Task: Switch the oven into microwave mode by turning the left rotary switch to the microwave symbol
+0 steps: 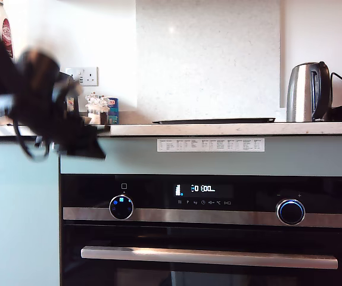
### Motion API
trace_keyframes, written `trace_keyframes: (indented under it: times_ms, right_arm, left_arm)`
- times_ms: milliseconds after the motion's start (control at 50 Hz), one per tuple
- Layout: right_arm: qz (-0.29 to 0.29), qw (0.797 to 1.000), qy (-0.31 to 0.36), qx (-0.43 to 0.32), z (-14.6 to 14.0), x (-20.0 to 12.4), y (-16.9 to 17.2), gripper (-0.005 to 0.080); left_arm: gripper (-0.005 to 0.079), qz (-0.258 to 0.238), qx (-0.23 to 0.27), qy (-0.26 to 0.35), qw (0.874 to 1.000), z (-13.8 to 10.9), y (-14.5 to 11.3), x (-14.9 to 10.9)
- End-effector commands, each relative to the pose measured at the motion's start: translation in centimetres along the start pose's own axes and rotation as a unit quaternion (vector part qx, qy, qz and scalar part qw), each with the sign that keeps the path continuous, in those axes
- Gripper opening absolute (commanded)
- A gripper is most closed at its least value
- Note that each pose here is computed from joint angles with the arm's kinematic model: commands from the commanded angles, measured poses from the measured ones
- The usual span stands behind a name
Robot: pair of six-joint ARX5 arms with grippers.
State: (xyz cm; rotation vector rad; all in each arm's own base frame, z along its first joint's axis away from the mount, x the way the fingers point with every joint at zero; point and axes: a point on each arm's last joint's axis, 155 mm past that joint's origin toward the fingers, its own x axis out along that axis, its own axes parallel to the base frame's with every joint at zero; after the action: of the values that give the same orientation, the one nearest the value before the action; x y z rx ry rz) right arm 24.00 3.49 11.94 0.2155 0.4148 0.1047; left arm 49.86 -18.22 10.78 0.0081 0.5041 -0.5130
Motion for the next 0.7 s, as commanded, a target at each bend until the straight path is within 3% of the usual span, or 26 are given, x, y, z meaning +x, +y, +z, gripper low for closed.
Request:
trace_keyframes:
  times_ms: [0,200,680]
  right_arm:
    - [-0.009,1.000,0.004,-0.004,-0.4,0.2,-0.4,-0.0012]
    - [-0.024,1.000,-0.001,-0.004,-0.2,0.2,-0.9,-0.0012]
    - [-0.045,0.999,-0.008,-0.026,0.1,0.1,-1.7,-0.0012]
  left_arm:
    - [-0.0022,-0.011,0.013,0.017,1.000,-0.3,-1.4,-0.6]
    - [-0.0022,-0.023,0.025,0.015,0.999,1.8,-4.2,-3.2]
    - [-0.0022,-0.060,0.045,0.014,0.997,1.1,-9.4,-8.9]
